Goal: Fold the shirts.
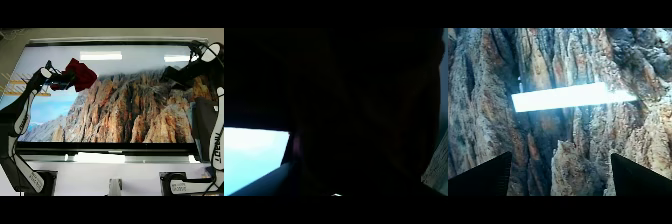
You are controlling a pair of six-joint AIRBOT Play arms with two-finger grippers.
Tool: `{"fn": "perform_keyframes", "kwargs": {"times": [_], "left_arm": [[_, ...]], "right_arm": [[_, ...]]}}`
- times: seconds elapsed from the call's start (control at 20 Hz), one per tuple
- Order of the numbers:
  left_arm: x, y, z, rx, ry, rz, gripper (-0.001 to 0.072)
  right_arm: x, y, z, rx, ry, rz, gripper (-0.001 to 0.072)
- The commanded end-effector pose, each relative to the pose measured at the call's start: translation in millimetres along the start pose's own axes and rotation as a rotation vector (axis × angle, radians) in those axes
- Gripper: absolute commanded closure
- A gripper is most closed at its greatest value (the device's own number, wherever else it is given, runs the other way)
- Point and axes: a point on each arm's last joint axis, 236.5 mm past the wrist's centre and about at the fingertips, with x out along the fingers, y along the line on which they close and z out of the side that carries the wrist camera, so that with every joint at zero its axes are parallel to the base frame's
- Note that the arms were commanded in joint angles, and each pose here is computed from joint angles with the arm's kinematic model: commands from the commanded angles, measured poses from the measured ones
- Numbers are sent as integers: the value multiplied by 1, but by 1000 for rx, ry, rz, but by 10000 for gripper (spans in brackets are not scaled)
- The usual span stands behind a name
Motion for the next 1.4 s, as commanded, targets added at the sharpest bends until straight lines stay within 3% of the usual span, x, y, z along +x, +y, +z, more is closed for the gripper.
{"fn": "perform_keyframes", "kwargs": {"times": [0.0,0.05,0.1,0.15,0.3,0.45,0.55,0.7,0.75,0.8,0.85,0.95,1.1,1.25,1.35], "left_arm": [[18,2,11,-60,-57,-35,222],[19,4,10,-71,-51,-31,359],[19,5,9,-77,-42,-30,551],[16,2,6,-87,-24,-39,672],[-22,-49,15,159,-90,-105,674],[-118,-149,9,491,-214,-232,674],[-205,-216,-20,685,-290,-336,674],[-321,-292,-94,845,-359,-514,674],[-349,-310,-122,875,-364,-569,674],[-366,-322,-147,892,-354,-608,674],[-376,-329,-172,912,-328,-630,674],[-369,-330,-222,965,-231,-611,673],[-318,-303,-292,1037,-75,-470,673],[-247,-257,-352,1068,72,-347,673],[-195,-211,-373,1057,172,-231,673]], "right_arm": [[-1,23,-4,16,18,95,49],[-1,24,-6,17,26,102,49],[-1,26,-8,18,34,107,50],[-2,26,-10,18,42,109,50],[-2,25,-19,5,82,104,54],[-13,37,-36,-71,136,157,187],[-24,46,-47,-125,159,190,167],[-27,43,-58,-299,189,201,168],[-26,42,-60,-339,195,199,198],[-26,42,-59,-379,187,203,326],[-26,40,-60,-360,195,197,342],[-29,29,-68,-294,237,142,339],[-52,2,-59,-286,155,-7,322],[-91,-35,-46,-253,32,-213,302],[-110,-33,-49,-250,-9,-218,270]]}}
